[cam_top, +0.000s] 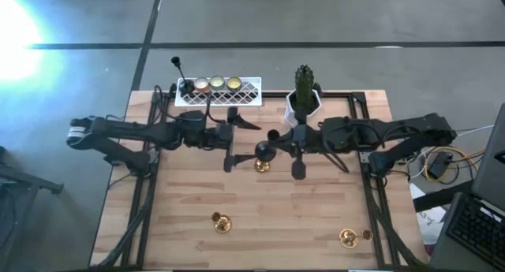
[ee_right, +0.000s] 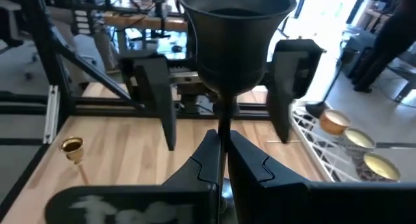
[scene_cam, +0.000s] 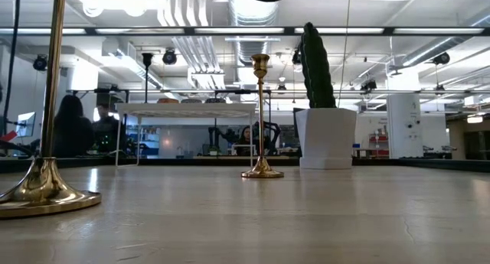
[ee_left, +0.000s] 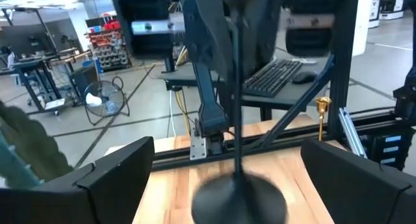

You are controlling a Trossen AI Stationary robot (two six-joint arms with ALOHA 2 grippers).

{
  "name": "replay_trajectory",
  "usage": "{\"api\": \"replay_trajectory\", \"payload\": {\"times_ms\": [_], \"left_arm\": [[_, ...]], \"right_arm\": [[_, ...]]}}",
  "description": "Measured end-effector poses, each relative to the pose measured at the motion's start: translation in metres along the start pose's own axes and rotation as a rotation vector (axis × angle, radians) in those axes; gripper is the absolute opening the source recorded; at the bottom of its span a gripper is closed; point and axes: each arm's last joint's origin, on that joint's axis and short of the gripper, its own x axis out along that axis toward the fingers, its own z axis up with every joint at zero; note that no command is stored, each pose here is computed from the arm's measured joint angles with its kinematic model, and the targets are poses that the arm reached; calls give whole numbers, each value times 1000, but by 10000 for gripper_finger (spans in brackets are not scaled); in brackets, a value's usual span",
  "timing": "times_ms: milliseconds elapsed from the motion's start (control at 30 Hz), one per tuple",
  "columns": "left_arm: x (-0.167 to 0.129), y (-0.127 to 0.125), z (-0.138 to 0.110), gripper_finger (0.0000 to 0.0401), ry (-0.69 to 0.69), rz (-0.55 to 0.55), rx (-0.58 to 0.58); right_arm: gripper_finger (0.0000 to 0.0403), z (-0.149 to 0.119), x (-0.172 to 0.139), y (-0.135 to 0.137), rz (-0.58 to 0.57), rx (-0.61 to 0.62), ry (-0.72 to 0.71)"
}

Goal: Pick & Place candle stick holders
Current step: Put the black candle holder on the shelf

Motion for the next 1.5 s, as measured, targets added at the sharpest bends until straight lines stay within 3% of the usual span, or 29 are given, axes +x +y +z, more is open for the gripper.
{"api": "replay_trajectory", "payload": {"times_ms": [433,567,1500], "left_arm": [[18,3,15,392,-16,-33,-29],[23,5,14,375,-4,-28,-36],[23,12,17,61,-8,-33,-82]], "right_arm": [[8,1,11,-15,33,17,-21],[8,2,11,-16,31,17,-26],[8,1,12,-16,34,30,-27]]}}
